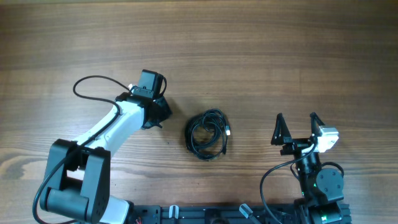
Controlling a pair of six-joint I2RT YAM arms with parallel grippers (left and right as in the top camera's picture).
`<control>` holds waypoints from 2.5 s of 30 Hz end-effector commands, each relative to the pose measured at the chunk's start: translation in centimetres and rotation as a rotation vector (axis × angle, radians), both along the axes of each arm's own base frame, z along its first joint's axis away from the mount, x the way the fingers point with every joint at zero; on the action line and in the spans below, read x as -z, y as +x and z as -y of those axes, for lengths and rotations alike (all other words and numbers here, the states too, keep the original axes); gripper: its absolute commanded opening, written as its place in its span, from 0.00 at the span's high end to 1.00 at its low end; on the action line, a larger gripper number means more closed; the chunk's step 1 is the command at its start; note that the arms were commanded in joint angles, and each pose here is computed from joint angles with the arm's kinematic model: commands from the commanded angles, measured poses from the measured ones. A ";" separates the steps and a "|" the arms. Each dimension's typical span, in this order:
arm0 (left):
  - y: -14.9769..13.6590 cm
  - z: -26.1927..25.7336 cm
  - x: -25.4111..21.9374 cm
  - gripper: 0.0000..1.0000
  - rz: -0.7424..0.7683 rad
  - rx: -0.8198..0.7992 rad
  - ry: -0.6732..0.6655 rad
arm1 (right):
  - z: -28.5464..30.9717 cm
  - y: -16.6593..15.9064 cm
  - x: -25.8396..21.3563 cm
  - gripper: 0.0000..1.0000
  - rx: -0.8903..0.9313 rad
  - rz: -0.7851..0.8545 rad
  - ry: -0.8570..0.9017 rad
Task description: Untangle cables
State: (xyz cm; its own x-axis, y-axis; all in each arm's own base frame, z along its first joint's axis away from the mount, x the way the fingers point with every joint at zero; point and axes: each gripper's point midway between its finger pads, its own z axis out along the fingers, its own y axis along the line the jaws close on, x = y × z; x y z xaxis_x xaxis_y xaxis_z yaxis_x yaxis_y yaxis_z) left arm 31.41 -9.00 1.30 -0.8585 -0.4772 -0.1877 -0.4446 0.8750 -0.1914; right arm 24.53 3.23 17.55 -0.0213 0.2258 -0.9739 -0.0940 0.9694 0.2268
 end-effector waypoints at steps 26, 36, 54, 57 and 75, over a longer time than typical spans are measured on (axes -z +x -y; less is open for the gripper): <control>0.2 0.0 -0.7 0.00 0.017 -0.001 -0.006 | -0.1 0.0 -0.1 0.00 -0.006 0.007 -0.016; 0.2 0.0 -0.7 0.00 0.017 -0.001 -0.006 | -0.1 0.0 -0.1 0.00 -0.006 0.007 -0.016; 0.2 0.0 -0.7 0.00 0.017 -0.001 -0.006 | -0.1 0.0 -0.1 0.00 -0.006 0.006 -0.015; 0.2 0.0 -0.7 0.00 0.017 -0.001 -0.006 | -0.1 0.0 -0.1 0.00 -0.006 0.007 -0.016; 0.2 0.0 -0.7 0.00 0.017 -0.001 -0.006 | -0.1 0.0 -0.1 0.00 -0.006 0.007 -0.016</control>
State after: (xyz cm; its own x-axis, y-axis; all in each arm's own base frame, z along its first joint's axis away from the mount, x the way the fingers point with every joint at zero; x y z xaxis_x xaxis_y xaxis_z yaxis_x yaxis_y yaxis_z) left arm 31.23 -8.95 1.26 -0.8608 -0.4752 -0.1825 -0.4444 0.8764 -0.1858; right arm 24.53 3.24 17.55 -0.0214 0.2258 -0.9739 -0.0944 0.9694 0.2268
